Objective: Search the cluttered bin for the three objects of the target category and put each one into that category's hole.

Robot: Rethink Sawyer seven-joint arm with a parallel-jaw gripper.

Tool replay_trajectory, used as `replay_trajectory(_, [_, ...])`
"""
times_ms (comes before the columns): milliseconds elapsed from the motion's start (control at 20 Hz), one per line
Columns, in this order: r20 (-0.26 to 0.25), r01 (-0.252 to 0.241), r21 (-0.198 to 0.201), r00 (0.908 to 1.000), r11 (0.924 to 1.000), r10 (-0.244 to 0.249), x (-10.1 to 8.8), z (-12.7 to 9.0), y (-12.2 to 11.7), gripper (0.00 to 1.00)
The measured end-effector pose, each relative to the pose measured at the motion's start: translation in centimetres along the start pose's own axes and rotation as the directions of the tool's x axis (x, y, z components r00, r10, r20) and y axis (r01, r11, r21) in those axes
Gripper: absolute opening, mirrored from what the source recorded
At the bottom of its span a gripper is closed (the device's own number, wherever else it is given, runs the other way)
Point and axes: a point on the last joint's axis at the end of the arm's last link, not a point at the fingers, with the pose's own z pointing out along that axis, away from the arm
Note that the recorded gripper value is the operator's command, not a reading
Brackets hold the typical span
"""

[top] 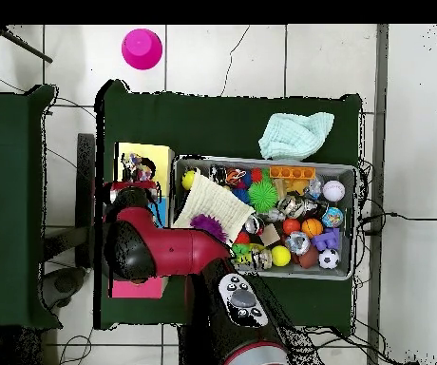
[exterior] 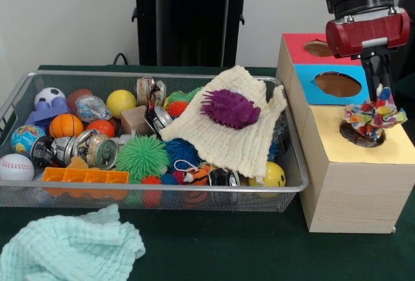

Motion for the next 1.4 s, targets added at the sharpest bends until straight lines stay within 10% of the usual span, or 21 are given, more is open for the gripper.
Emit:
replay_trajectory(200, [0.000,-0.001,0.000,1.0000,1.0000,0.001,0.0,0.0,-0.1,0.00])
replay_trajectory(250, [0.001,-0.003,0.000,1.0000,1.0000,0.003,-0.1,0.0,-0.2,1.00])
replay_trajectory(1400, [0.023,-0.004,0.000,0.9997,1.0000,0.004,-1.7,-0.9,-0.4,1.00])
